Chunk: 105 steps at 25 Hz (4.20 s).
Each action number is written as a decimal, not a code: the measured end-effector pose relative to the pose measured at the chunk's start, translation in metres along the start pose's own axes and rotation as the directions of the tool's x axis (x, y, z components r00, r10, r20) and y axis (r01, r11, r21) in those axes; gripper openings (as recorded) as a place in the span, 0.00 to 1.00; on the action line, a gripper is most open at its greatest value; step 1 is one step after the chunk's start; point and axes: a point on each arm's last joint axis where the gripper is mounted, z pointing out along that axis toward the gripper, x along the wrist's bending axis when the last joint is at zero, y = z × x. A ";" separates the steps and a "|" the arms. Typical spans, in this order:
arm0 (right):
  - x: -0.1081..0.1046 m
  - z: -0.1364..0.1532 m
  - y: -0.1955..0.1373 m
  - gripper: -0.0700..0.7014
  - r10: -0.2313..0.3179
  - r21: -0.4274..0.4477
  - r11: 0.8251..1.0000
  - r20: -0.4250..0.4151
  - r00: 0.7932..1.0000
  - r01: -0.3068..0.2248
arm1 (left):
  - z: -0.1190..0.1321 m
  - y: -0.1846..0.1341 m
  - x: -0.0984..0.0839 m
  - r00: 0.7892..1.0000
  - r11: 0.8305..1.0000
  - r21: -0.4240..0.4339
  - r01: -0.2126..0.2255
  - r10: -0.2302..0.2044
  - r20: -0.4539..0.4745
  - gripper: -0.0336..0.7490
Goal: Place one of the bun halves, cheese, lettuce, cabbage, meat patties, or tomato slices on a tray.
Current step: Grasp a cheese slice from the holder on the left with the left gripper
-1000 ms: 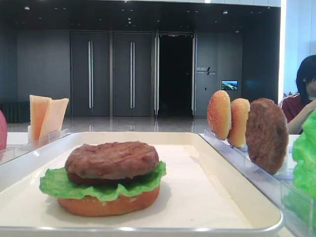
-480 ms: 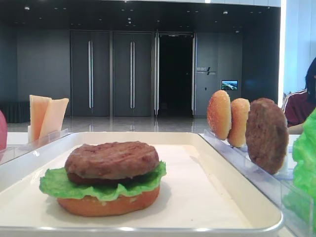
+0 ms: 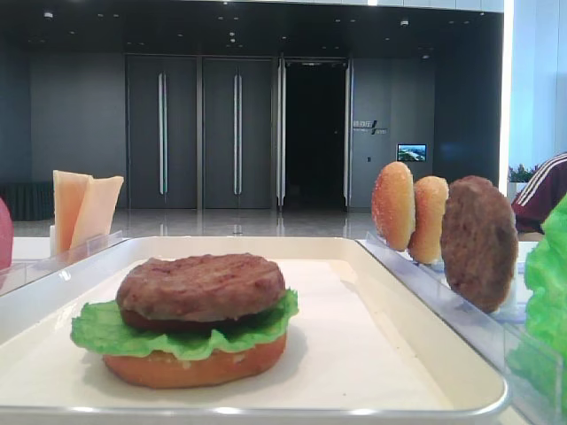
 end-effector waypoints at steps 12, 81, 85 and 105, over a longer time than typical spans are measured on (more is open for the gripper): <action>0.000 0.000 0.000 0.72 0.000 0.000 1.000 0.000 1.000 0.000 | 0.018 0.079 -0.003 0.999 0.970 0.239 0.040 -0.042 0.003 0.78; 0.000 0.000 0.000 0.71 -0.007 0.000 1.000 -0.013 1.000 0.007 | 0.358 0.241 -0.106 1.000 0.770 0.637 -0.014 0.023 -0.005 0.74; 0.000 0.000 0.000 0.71 -0.007 0.000 1.000 -0.013 1.000 0.007 | 0.360 0.239 -0.108 1.000 0.766 0.643 0.004 0.005 -0.011 0.74; 0.000 0.000 0.000 0.71 -0.006 0.000 1.000 -0.013 1.000 0.006 | 0.359 0.231 -0.134 0.999 0.764 0.645 -0.029 0.042 -0.004 0.74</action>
